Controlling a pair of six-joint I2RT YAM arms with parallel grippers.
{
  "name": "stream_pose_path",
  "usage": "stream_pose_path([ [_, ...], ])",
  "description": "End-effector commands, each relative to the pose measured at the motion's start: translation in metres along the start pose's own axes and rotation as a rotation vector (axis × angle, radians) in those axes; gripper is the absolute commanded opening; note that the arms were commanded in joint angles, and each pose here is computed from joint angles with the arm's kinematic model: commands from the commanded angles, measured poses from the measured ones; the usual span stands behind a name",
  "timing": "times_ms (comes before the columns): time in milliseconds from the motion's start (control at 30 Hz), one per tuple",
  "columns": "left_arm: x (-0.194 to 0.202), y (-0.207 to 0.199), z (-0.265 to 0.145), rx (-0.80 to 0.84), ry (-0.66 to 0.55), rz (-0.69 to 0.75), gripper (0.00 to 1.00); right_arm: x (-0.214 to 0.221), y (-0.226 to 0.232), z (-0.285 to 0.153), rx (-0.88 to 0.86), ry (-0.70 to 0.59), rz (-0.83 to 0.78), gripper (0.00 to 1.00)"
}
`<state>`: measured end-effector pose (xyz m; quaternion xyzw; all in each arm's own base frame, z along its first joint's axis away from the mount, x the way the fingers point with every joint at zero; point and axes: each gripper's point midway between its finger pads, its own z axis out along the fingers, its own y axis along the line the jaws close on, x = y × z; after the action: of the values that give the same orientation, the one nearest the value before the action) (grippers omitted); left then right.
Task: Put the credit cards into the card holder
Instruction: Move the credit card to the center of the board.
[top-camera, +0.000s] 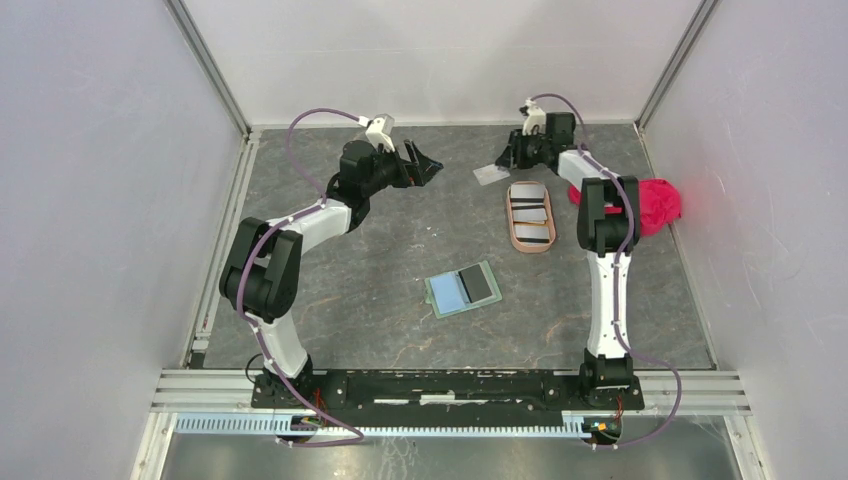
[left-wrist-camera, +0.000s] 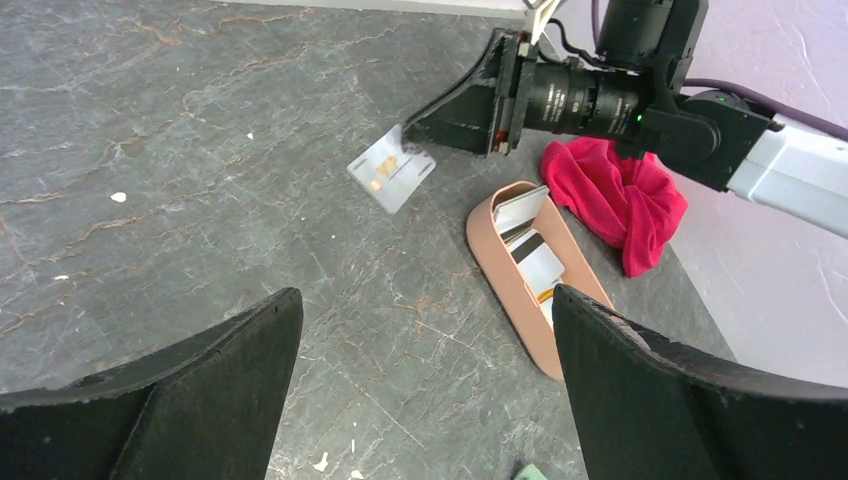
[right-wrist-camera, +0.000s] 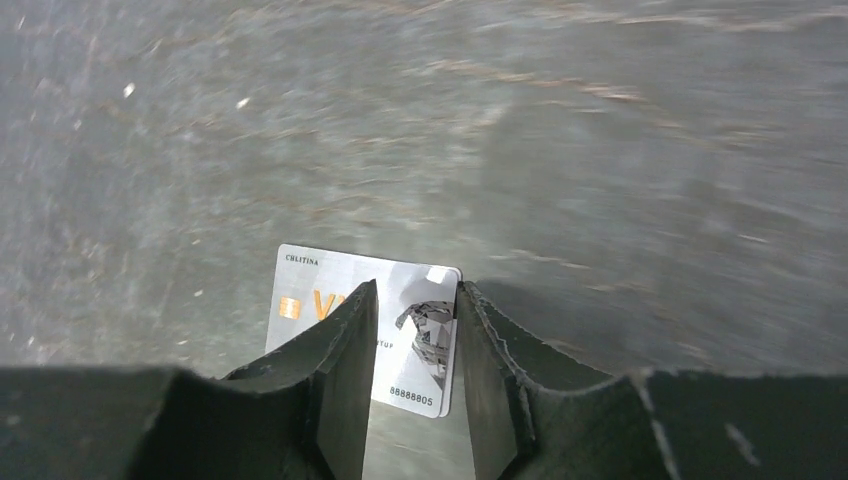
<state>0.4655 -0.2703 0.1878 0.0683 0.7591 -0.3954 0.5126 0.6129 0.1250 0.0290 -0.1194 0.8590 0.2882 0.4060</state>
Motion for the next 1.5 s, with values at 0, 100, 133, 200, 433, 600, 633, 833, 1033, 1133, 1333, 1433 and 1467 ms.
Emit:
stream_pose_path([
  [0,0.001,-0.005,0.000,0.011,0.012,-0.085,1.00,0.026,0.055,0.003,-0.100,0.139,-0.051,0.41],
  [100,0.008,-0.001,0.002,-0.006,0.030,-0.129,0.99,0.038,0.079,0.005,-0.140,0.189,-0.071,0.39],
  [133,0.011,0.002,0.002,-0.020,0.036,-0.147,0.99,0.043,0.086,0.005,-0.153,0.204,-0.093,0.39],
  [200,0.016,0.007,0.003,-0.045,0.055,-0.172,0.99,0.055,0.100,0.005,-0.177,0.248,-0.125,0.38],
  [433,0.023,0.021,0.005,-0.137,0.085,-0.219,0.95,0.099,0.145,-0.007,-0.283,0.362,-0.222,0.36],
  [600,0.033,0.014,-0.006,-0.146,0.134,-0.297,0.88,0.137,0.180,-0.025,-0.365,0.450,-0.288,0.33],
  [633,0.034,0.011,-0.010,-0.142,0.138,-0.313,0.87,0.141,0.186,-0.028,-0.378,0.459,-0.302,0.33],
  [833,0.044,-0.002,-0.040,-0.163,0.189,-0.363,0.84,0.173,0.224,-0.046,-0.472,0.514,-0.343,0.31],
  [1033,0.072,-0.010,-0.085,-0.250,0.237,-0.396,0.84,0.191,0.259,-0.054,-0.556,0.526,-0.323,0.29],
  [1133,0.082,-0.013,-0.111,-0.294,0.220,-0.432,0.85,0.200,0.267,-0.056,-0.577,0.534,-0.295,0.29],
  [1333,0.089,-0.031,-0.147,-0.309,0.168,-0.532,0.87,0.200,0.280,-0.065,-0.598,0.493,-0.213,0.30],
  [1433,0.099,-0.032,-0.159,-0.350,0.173,-0.568,0.88,0.199,0.286,-0.068,-0.602,0.479,-0.180,0.30],
  [1467,0.102,-0.034,-0.160,-0.352,0.174,-0.579,0.88,0.199,0.289,-0.068,-0.603,0.477,-0.168,0.31],
])
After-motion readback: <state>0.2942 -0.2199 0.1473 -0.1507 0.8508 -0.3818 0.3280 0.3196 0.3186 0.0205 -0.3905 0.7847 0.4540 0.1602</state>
